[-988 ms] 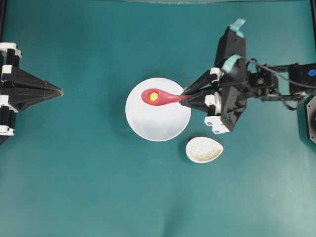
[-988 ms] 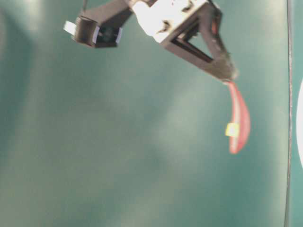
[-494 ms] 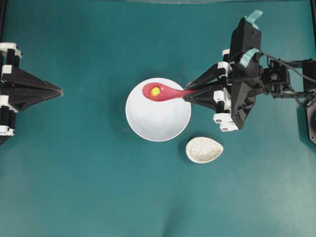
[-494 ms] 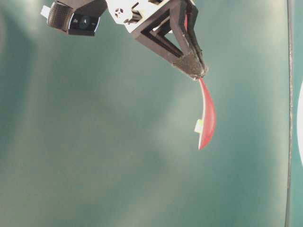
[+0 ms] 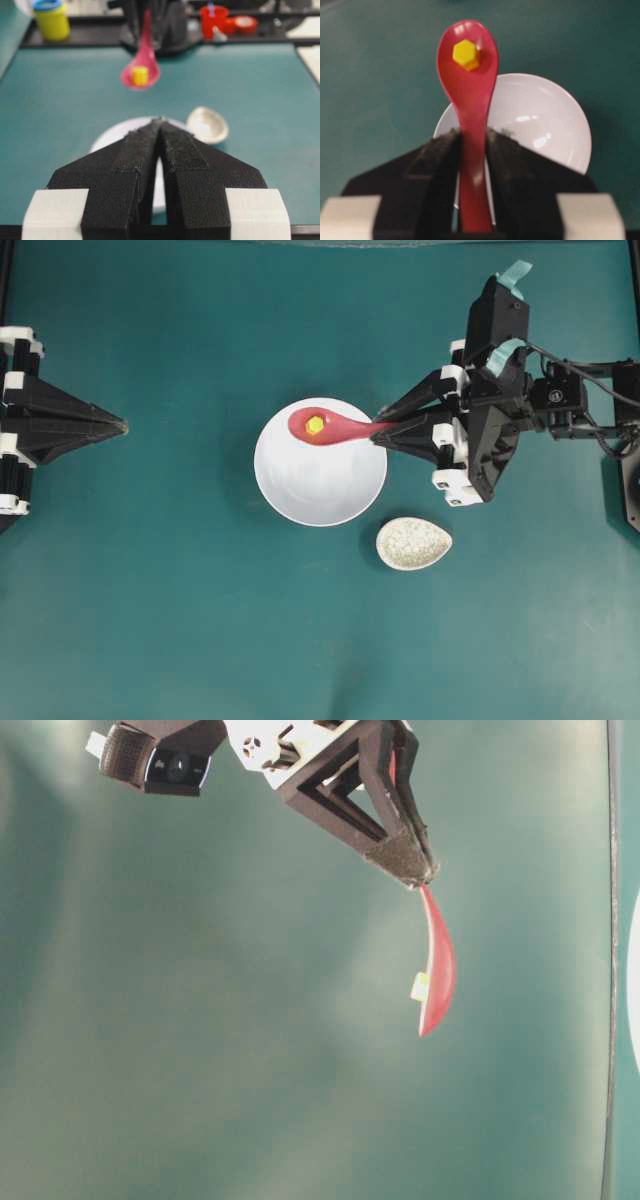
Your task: Scoop the yellow hexagonal prism block from the bowl with a spoon using the right arm.
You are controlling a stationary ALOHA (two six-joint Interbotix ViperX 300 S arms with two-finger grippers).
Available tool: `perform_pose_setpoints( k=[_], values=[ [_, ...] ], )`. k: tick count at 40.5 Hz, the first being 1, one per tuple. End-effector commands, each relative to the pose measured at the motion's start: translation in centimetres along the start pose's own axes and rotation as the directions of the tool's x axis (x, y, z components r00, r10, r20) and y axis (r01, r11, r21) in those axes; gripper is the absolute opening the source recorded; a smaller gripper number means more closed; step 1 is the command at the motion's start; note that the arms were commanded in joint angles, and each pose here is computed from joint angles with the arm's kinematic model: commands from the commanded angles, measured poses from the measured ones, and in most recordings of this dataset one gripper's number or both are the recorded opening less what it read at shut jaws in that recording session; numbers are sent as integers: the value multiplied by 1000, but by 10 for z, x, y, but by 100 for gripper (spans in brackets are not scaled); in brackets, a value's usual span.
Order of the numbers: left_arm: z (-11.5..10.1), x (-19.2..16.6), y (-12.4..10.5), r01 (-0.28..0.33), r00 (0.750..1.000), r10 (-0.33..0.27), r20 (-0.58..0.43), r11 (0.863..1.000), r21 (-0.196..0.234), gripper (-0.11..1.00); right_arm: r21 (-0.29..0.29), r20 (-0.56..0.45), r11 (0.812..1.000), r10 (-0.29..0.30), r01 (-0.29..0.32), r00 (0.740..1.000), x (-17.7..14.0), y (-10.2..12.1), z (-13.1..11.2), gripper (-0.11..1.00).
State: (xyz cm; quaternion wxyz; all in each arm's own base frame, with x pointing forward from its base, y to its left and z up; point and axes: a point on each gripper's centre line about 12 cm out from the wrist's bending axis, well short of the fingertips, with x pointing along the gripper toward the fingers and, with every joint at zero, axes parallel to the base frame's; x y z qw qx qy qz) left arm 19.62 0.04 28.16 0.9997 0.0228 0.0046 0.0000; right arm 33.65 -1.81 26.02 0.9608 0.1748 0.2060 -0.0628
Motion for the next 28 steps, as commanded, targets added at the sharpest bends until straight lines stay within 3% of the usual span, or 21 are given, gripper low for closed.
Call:
perform_pose_setpoints(
  k=[1,28],
  values=[
    [9,2,1,-2,1000,2,26,1000,0,-1,-6,34,1000,15,-15,999,-4,4,9,23],
    [6,2,1,-2,1000,2,8,1000,8,-1,-6,39,1000,17,-17,999,-3,5,10,23]
  ],
)
